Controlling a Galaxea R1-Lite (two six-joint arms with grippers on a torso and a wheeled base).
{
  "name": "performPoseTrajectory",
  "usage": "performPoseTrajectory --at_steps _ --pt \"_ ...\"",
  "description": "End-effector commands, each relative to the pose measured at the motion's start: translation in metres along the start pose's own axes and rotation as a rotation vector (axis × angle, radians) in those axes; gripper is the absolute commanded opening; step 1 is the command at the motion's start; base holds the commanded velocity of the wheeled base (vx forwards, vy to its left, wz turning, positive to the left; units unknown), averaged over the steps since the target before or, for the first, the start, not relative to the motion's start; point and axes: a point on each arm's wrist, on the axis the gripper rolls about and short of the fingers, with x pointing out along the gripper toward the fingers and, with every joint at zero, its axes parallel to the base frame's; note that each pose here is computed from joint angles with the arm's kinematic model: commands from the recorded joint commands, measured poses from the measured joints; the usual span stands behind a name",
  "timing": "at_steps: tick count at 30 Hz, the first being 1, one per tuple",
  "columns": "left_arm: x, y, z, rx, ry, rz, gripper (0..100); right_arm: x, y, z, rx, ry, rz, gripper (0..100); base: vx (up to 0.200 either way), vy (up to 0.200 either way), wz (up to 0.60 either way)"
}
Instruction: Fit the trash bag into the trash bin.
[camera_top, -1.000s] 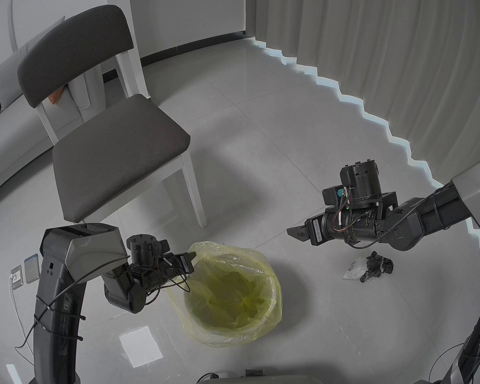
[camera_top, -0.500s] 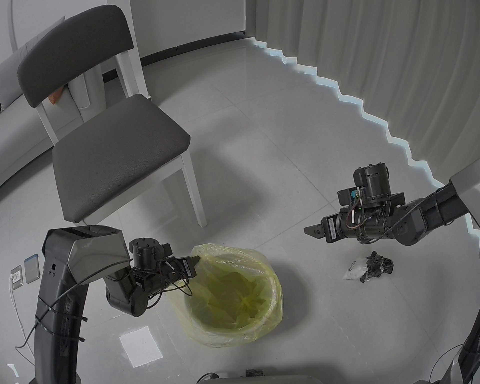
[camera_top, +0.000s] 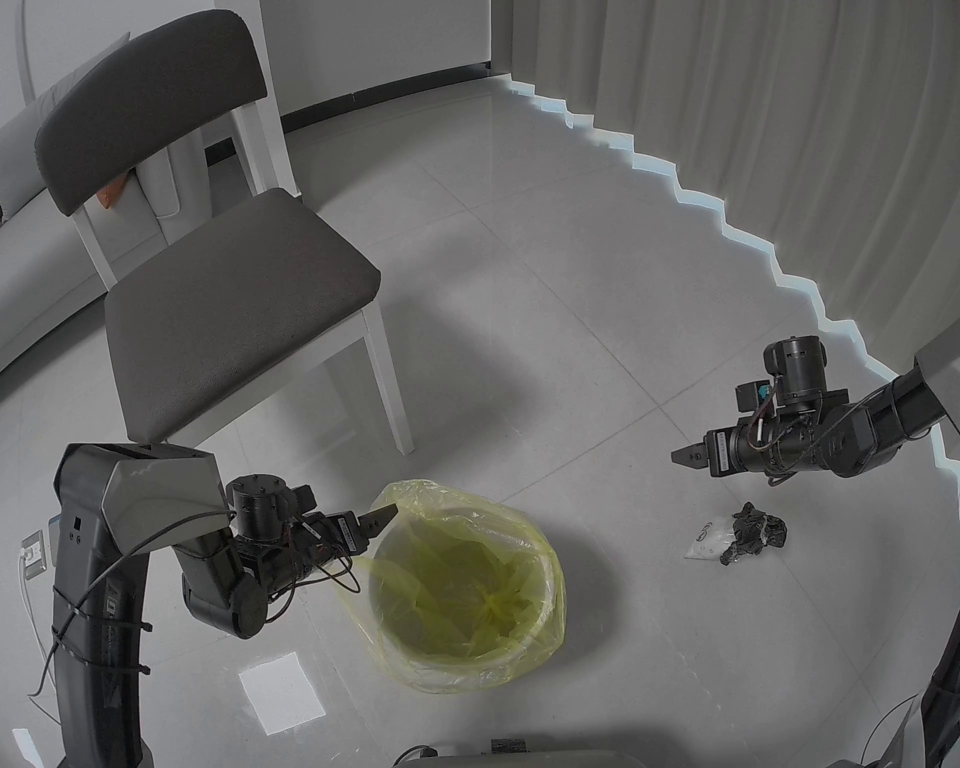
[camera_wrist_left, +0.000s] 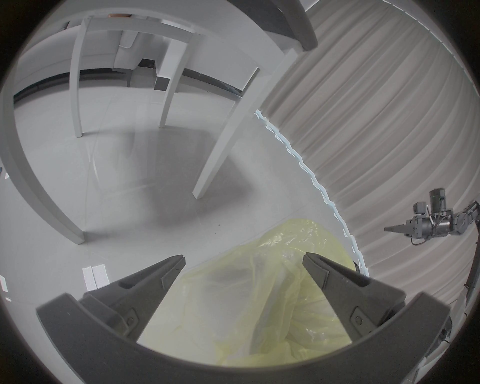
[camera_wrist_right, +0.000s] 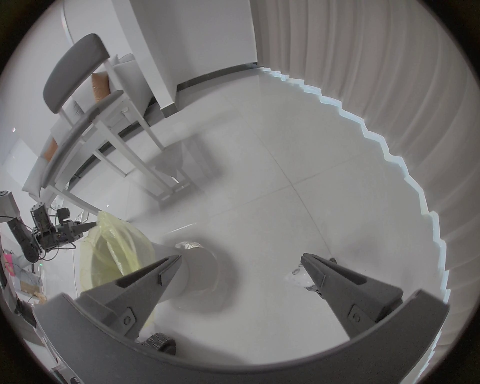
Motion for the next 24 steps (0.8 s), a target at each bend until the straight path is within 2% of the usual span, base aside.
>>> performPoseTrajectory --at_steps 1,4,8,11,12,15,24 --pt "-0.011 0.002 0.001 -0.005 -0.007 0.005 100 0.008 -0.032 -0.018 0.045 0.058 -0.031 100 0.000 0.000 0.00" --pt "-0.012 0.002 -0.001 -0.003 -0.004 0.003 100 0.015 -0.043 -0.026 0.056 0.080 -0.048 100 0.000 0.000 0.00" --pt "-0.015 0.005 -0.001 -0.006 -0.009 0.012 100 0.032 -0.071 -0.041 0.091 0.087 -0.096 100 0.000 0.000 0.00" --pt "-0.022 0.009 0.002 -0.008 -0.030 0.022 100 0.040 -0.088 -0.050 0.070 0.093 -0.122 100 0.000 0.000 0.00" --pt "-0.027 0.009 0.002 -0.007 -0.039 0.021 100 0.044 -0.100 -0.058 0.036 0.104 -0.143 100 0.000 0.000 0.00" --pt "-0.032 0.009 -0.001 -0.006 -0.044 0.019 100 0.051 -0.111 -0.068 0.009 0.123 -0.163 100 0.000 0.000 0.00" --pt "-0.046 0.004 -0.006 0.004 -0.067 0.006 100 0.080 -0.148 -0.098 -0.006 0.184 -0.204 100 0.000 0.000 0.00"
